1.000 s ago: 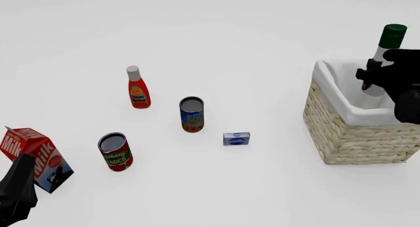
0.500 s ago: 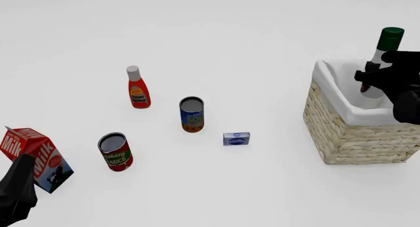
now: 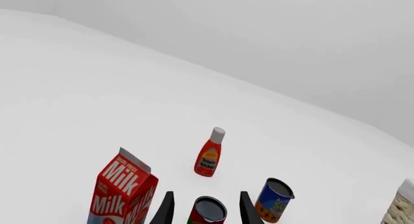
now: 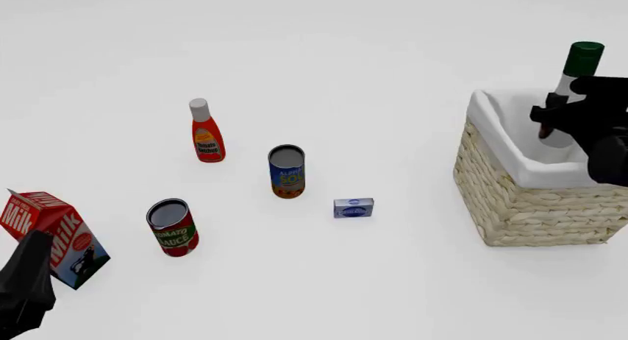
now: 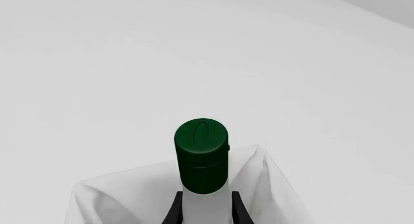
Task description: Pick the salad dressing and place it in the basket.
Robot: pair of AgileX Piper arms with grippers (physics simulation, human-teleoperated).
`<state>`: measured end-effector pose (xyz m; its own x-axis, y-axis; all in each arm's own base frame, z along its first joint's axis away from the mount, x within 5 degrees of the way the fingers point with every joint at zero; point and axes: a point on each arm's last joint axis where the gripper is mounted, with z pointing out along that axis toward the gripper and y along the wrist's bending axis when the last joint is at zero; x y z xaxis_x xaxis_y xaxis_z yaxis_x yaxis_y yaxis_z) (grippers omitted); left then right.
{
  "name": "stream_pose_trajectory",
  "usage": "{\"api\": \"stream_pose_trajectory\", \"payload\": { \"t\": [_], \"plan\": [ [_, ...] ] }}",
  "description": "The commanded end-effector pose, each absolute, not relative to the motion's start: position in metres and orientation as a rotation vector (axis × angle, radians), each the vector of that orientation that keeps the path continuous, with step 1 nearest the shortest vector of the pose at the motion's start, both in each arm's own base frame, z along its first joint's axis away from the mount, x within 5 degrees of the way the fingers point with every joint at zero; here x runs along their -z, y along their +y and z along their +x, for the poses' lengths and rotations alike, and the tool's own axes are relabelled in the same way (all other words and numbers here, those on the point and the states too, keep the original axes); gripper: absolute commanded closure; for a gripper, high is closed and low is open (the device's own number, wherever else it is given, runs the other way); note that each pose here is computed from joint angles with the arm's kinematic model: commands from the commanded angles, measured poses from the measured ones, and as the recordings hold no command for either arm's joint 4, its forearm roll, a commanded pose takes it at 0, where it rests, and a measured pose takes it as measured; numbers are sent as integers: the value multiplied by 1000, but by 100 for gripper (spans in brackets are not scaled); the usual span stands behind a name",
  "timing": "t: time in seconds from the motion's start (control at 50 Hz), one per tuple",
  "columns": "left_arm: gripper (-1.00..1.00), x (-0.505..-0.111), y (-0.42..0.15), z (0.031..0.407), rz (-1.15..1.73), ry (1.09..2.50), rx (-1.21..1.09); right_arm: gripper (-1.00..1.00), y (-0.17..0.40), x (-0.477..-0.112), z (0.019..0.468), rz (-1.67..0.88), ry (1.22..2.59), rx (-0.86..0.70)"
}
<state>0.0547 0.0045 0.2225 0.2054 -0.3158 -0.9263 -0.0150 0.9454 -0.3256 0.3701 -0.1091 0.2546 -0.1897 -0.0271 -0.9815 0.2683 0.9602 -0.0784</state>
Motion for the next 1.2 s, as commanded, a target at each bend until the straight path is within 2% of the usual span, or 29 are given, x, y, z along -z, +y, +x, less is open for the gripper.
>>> {"api": "stream_pose_trajectory", "payload": {
  "t": [0.02, 0.04, 0.78, 1.2],
  "plan": [
    [-100, -222, 5, 55, -150, 1379, 35, 100, -108, -259, 370, 193, 1729, 254],
    [-100, -222, 5, 55, -149, 1378, 36, -100, -107, -259, 370, 184, 1727, 257],
    [-100, -222, 4, 55, -142, 1376, 36, -100, -104, -265, 365, 180, 1714, 254],
    [-100, -223, 4, 55, -137, 1369, 35, -100, -94, -293, 333, 185, 1651, 249]
  ]
}}
